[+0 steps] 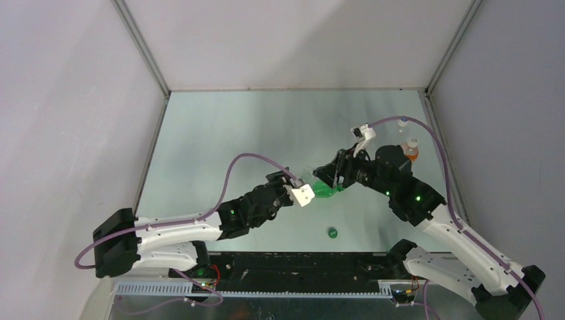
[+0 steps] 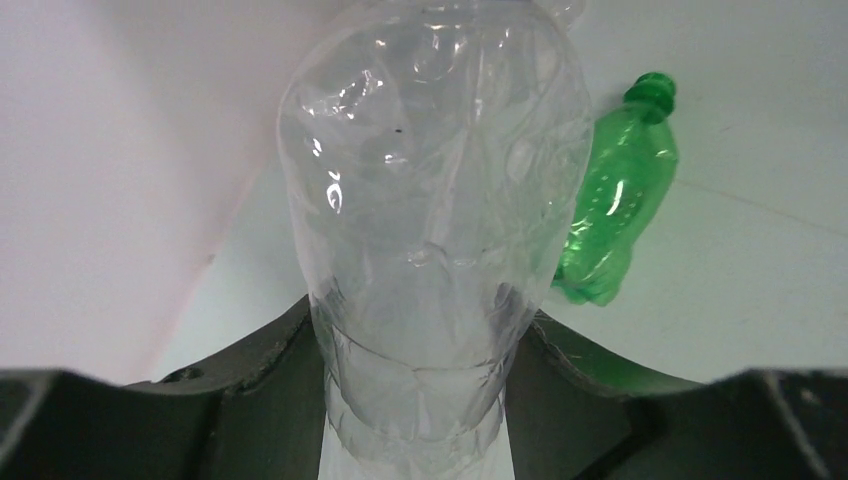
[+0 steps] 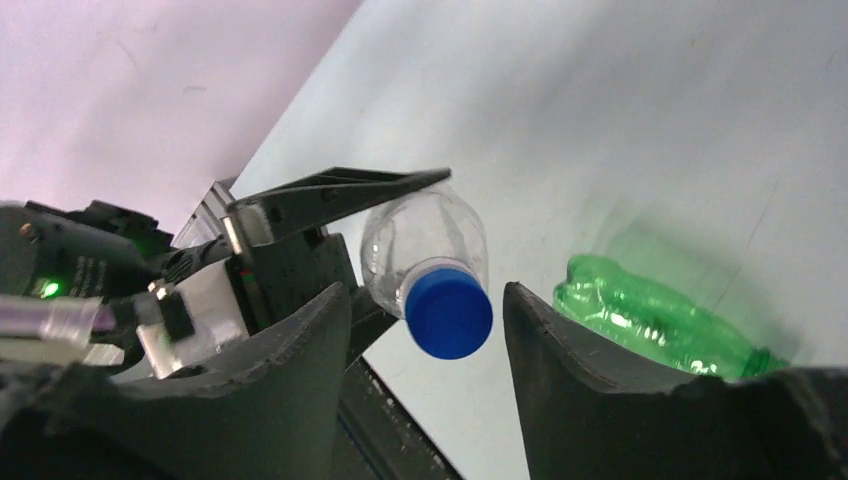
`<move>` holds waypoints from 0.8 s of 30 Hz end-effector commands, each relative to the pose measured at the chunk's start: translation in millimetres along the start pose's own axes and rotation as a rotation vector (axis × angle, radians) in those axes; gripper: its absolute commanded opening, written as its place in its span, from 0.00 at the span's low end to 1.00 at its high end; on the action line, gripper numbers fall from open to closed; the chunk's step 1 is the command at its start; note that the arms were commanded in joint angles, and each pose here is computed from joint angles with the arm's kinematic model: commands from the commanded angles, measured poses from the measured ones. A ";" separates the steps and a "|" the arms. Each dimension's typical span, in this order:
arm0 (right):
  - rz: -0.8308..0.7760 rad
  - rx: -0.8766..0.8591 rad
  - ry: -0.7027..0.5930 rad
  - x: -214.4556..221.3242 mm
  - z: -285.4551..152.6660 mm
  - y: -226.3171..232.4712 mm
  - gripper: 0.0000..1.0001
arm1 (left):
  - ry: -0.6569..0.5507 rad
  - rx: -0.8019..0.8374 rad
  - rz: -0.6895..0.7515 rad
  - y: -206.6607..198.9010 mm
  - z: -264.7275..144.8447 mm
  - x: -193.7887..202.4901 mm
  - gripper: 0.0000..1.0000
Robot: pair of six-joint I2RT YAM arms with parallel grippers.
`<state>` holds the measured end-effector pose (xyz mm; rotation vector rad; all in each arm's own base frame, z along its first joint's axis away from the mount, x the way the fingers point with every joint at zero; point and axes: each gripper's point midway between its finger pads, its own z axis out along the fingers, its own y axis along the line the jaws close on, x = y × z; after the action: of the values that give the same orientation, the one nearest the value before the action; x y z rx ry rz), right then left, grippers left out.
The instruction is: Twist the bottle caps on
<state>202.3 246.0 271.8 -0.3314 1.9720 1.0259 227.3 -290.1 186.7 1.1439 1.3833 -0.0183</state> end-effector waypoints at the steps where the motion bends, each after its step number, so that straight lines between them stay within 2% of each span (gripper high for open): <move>1: -0.156 -0.084 -0.227 -41.6 -4.8 21.6 0.61 | -0.137 0.071 -0.217 -3.2 1.8 -37.2 0.05; 6: -0.183 -0.135 -0.310 -43.4 -4.0 33.1 0.66 | -0.179 0.126 -0.294 -10.9 2.0 -50.5 0.05; 19: -0.157 0.086 -0.366 -35.5 -5.9 0.0 0.64 | -0.251 0.139 -0.450 -3.7 2.5 -70.8 0.06; 21: -0.147 0.087 -0.371 -34.3 -6.9 -1.3 0.61 | -0.258 0.144 -0.465 -3.0 2.6 -72.5 0.06; 24: -0.132 0.056 -0.383 -35.1 -6.5 4.2 0.49 | -0.275 0.161 -0.479 -3.9 2.6 -77.8 0.06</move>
<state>212.5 243.1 288.6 -0.2745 1.6723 0.8693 206.5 -328.2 200.0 0.9770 1.4697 -0.4983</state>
